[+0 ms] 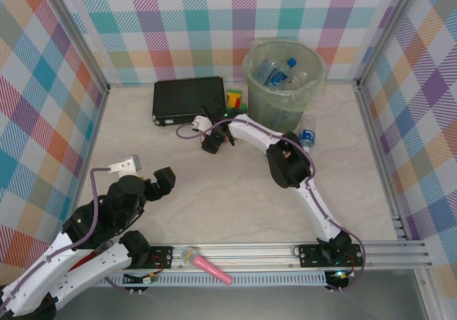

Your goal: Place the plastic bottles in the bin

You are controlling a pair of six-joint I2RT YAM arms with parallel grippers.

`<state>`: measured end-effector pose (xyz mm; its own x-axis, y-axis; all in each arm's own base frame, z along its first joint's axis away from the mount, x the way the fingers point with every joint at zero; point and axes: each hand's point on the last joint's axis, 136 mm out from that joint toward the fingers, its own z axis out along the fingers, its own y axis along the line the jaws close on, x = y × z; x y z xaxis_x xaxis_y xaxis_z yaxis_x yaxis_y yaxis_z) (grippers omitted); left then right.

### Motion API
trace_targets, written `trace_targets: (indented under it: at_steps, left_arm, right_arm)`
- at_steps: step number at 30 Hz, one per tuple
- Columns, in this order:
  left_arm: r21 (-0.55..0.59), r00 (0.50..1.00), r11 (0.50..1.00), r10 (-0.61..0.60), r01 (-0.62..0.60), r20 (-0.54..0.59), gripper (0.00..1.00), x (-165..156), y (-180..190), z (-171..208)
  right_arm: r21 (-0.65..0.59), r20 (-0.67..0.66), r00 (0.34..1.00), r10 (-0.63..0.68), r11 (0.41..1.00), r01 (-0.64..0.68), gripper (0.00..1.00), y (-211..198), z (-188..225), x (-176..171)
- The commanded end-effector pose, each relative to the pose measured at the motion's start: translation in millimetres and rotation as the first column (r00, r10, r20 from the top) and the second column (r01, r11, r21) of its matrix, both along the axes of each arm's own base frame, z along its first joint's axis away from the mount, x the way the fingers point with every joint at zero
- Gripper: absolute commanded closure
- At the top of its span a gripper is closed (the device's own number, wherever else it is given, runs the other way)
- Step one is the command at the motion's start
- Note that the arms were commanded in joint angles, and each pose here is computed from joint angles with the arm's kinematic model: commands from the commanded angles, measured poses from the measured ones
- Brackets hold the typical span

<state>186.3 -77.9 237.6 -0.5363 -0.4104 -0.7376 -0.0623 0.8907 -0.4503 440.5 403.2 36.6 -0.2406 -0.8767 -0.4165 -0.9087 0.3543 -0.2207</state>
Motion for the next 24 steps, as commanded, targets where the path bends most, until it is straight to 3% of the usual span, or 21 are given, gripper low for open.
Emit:
trace_targets:
  at_steps: [1,5,8,12,15,19,24]
  left_arm:
    - [-0.007,1.0,1.0,0.005,-0.005,0.022,0.0,4,-2,8]
    - [-0.015,1.0,1.0,-0.011,0.011,0.015,0.0,5,-8,4]
    - [-0.017,1.0,1.0,-0.018,0.019,0.012,0.0,6,-10,3]
    - [-0.019,1.0,1.0,-0.024,0.024,0.01,0.0,4,-9,3]
    - [-0.017,1.0,1.0,-0.02,0.021,0.009,0.0,2,-6,4]
    - [-0.02,1.0,1.0,-0.015,0.016,0.016,0.0,-1,-2,5]
    - [-0.018,1.0,1.0,-0.013,0.013,0.016,0.0,-2,0,5]
  right_arm:
    - [0.014,-0.071,0.997,0.014,1.0,-0.013,0.21,0,7,-24]
    - [0.016,-0.072,0.997,0.001,1.0,0.0,0.35,-4,16,-32]
    - [0.008,-0.075,0.997,0.02,1.0,-0.019,0.35,-1,15,-40]
    - [-0.048,-0.039,0.998,0.049,0.998,-0.051,0.24,6,6,-41]
    - [-0.085,-0.015,0.997,0.074,0.993,-0.075,0.22,13,-1,-40]
    - [-0.122,0.005,0.994,0.113,0.986,-0.112,0.23,19,-10,-39]
    - [-0.169,-0.005,0.99,0.144,0.975,-0.143,0.31,18,-22,-41]
